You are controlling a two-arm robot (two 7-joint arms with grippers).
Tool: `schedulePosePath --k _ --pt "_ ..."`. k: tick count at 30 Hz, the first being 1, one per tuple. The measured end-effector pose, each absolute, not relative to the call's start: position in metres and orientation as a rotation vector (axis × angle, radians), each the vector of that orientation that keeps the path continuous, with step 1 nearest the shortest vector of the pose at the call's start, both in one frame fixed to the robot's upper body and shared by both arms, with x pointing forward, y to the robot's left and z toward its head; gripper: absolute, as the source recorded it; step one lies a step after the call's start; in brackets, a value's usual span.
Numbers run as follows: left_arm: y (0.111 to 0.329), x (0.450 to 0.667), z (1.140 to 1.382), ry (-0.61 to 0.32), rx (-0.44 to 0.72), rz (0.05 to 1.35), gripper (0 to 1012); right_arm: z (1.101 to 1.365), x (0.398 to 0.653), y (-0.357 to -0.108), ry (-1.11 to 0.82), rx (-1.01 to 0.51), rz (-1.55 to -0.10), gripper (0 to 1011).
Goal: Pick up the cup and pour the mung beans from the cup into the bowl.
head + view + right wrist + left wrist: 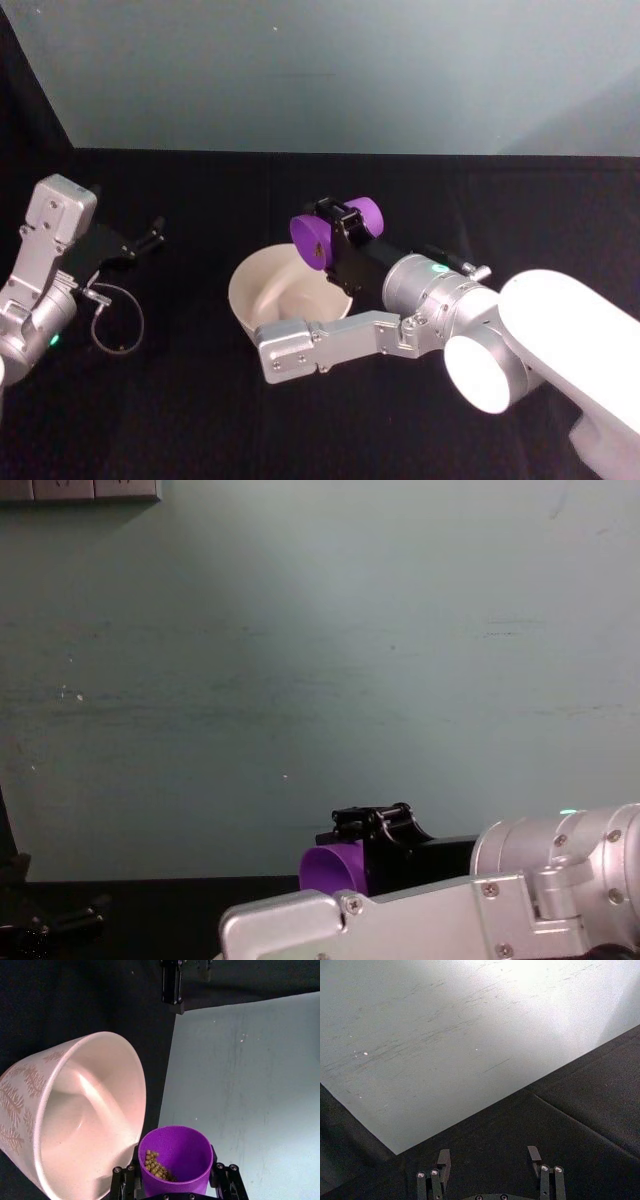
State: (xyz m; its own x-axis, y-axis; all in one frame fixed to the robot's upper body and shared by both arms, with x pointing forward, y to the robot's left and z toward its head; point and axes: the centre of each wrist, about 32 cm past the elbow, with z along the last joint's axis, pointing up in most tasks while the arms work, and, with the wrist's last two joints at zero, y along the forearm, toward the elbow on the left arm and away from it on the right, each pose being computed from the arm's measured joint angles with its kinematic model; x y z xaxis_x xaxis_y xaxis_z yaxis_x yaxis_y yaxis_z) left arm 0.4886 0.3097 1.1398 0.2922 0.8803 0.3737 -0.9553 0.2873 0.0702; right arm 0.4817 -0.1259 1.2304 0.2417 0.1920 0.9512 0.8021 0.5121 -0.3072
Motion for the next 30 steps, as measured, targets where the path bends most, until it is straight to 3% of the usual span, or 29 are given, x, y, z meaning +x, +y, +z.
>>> schedulePosePath --k 30 --pt "0.3097 0.4886 1.1398 -0.285 0.304 1.248 1000 1.2322 0.4764 -0.1178 -1.402 -1.046 -0.443 730"
